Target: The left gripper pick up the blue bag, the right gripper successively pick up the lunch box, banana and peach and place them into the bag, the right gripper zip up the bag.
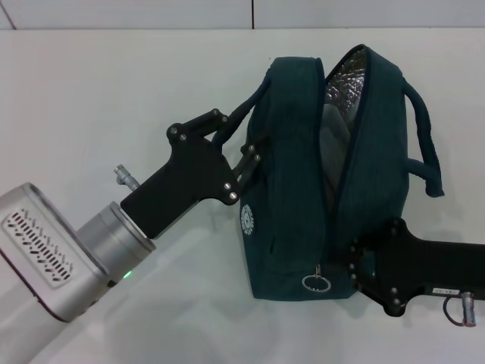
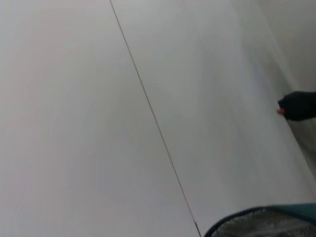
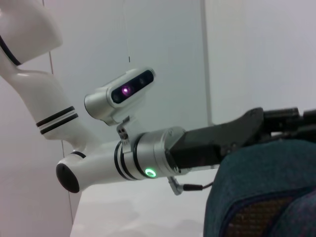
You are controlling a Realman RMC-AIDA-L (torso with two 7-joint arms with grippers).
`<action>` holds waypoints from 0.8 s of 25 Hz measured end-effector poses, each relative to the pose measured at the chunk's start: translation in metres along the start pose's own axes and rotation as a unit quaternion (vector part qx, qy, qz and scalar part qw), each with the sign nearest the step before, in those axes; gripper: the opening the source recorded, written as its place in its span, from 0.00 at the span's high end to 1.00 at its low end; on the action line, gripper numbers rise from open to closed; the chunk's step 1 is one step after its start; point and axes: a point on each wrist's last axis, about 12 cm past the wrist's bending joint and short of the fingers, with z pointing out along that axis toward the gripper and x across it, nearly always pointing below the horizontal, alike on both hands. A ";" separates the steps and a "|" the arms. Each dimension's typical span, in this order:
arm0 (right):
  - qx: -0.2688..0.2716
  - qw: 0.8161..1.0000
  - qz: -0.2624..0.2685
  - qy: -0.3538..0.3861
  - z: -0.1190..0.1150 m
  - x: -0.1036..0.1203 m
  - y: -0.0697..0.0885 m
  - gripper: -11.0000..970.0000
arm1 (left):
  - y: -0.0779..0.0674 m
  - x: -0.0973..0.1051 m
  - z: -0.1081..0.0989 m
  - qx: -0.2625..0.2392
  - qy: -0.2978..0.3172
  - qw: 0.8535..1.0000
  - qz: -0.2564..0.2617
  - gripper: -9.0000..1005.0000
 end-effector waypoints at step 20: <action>0.003 1.000 -0.006 -0.003 0.002 -0.002 -0.003 0.95 | 0.040 -0.023 -0.007 0.062 -0.086 0.952 -0.287 0.25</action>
